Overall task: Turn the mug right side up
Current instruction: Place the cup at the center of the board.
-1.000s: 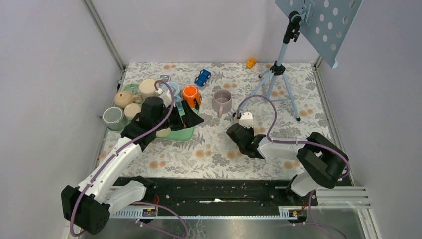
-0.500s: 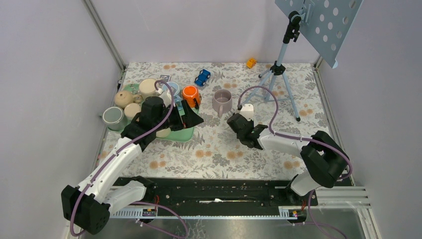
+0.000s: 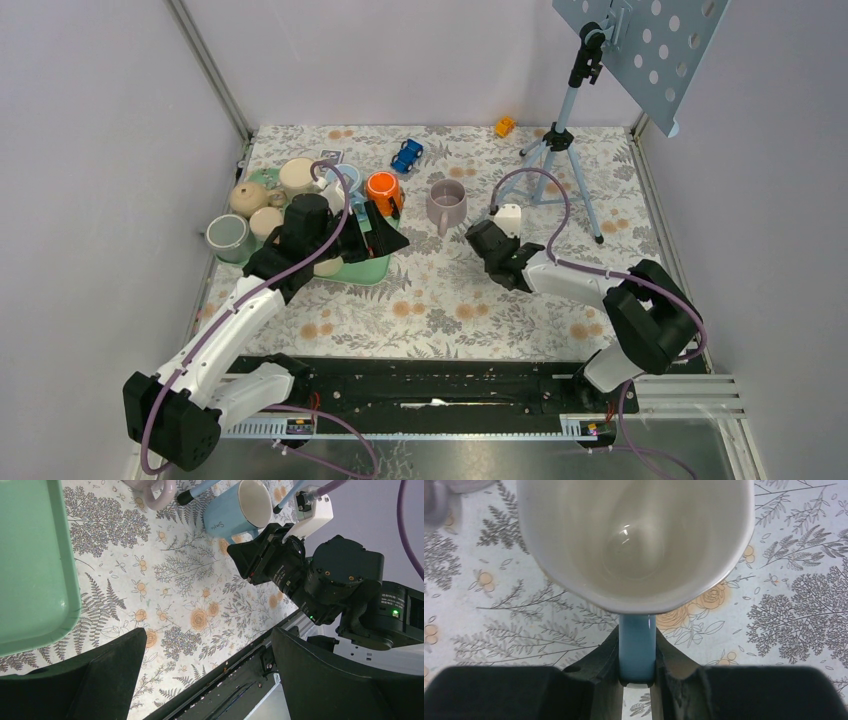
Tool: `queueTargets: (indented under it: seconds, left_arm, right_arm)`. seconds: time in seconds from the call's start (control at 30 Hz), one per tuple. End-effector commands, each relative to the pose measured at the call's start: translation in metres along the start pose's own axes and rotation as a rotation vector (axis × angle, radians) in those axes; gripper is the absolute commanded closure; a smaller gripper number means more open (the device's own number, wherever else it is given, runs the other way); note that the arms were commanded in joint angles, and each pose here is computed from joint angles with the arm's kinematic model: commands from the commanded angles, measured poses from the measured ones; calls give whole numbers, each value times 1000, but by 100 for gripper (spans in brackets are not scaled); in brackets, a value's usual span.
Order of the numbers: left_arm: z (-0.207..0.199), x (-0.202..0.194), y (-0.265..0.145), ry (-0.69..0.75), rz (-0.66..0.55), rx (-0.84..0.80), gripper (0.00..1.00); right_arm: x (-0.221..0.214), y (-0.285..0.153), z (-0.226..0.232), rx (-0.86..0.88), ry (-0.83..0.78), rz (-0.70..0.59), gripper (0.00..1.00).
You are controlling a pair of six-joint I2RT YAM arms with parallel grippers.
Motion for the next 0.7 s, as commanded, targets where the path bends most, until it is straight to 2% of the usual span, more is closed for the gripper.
queueTargets:
  seconds: [0.0,0.2,0.67]
  left_arm:
    - [0,-1,1,24,4,-21,1]
    - [0,-1,2,23,5,-18,1]
    - [-1,1,2,23,2,-20,1]
  right_arm:
    - [-1,6,-20,-61,47,-9,100]
    - [0,12,-30,-22,91,-17,99]
    - [14,9,-29,5,89,-37,79]
Point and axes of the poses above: each gripper's point midway between its finger pads, its own y axis out along the fingers, its own z axis along the line the jaws close on, x = y × z, the point moved 8 cm from there along -y, back along the fingers, and after that the axes turned 14 degrees about -y, right-handed, at the moved point
